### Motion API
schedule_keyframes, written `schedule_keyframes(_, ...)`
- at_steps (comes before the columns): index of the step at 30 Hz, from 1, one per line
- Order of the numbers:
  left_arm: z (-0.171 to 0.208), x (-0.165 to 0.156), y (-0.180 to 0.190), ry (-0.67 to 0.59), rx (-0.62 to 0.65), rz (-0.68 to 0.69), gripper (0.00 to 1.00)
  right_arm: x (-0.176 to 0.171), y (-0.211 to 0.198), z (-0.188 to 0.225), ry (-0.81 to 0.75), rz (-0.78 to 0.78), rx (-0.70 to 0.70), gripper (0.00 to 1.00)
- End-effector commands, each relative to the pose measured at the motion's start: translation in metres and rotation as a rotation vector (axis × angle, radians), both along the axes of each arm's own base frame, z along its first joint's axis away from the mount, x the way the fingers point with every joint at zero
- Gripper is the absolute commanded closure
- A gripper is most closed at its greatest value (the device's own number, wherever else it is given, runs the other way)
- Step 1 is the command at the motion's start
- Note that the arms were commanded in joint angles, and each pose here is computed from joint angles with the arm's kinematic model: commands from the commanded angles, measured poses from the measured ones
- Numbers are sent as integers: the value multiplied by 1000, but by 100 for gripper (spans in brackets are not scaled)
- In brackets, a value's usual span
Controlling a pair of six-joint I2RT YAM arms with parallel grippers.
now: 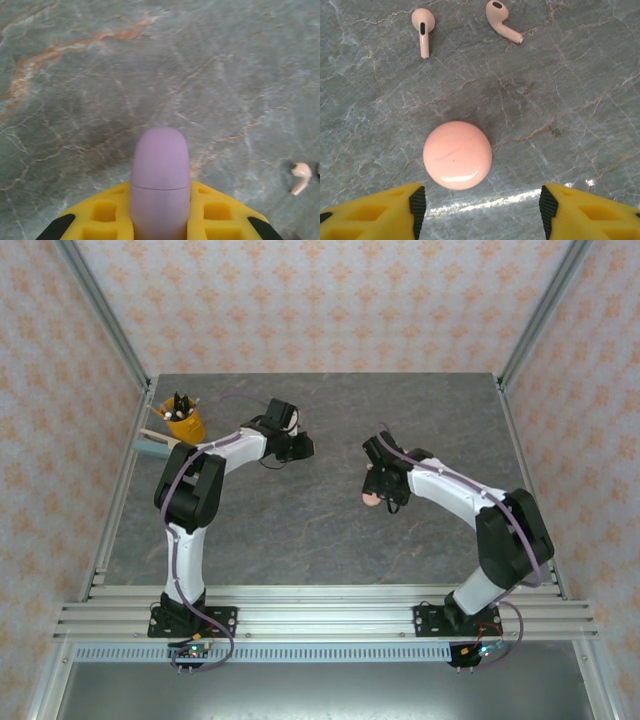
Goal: Insert the wireless bluetooth earbuds into the charging case
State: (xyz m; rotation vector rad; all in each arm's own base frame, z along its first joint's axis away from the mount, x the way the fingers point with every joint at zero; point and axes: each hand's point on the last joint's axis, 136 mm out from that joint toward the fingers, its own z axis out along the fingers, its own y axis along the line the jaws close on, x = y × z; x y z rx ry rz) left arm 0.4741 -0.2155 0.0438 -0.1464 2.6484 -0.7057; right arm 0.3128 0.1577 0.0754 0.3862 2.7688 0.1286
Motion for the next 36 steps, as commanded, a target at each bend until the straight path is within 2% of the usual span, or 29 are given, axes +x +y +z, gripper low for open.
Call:
schedule_keyframes(1, -10, -9, 9, 105, -12, -5, 94, 18, -1, 6, -35, 7, -40, 34)
schedule_keyframes(6, -20, -12, 20, 135, 20, 7, 82, 25, 6, 5, -22, 30, -34, 28)
schedule_keyframes(12, -24, -17, 31, 150, 51, 11, 60, 33, 15, -1, 13, 82, -44, 21)
schedule_keyframes(17, -8, -17, 43, 115, 77, 20, 45, 34, 19, -8, 50, 140, -58, 19)
schedule_keyframes(20, 3, -18, 56, 89, 108, 42, 29, 32, 20, -11, 68, 164, -67, 19)
schedule_keyframes(22, 9, -19, 68, 78, 121, 67, 26, 32, 19, -10, 69, 169, -71, 18)
schedule_keyframes(23, 12, -20, 75, 71, 132, 85, 19, 31, 18, -10, 69, 173, -77, 18)
schedule_keyframes(26, 24, -24, 94, 38, 141, 150, 15, 31, 17, -7, 69, 181, -89, 17)
schedule_keyframes(30, 53, -37, 98, -37, 88, 201, 12, 33, 16, -8, 79, 205, -106, 17)
schedule_keyframes(35, 79, -72, 104, -98, 4, 292, 7, 32, 18, -15, 128, 249, -130, 16)
schedule_keyframes(36, 85, -79, 106, -117, -10, 317, 0, 32, 16, -18, 136, 252, -142, 16)
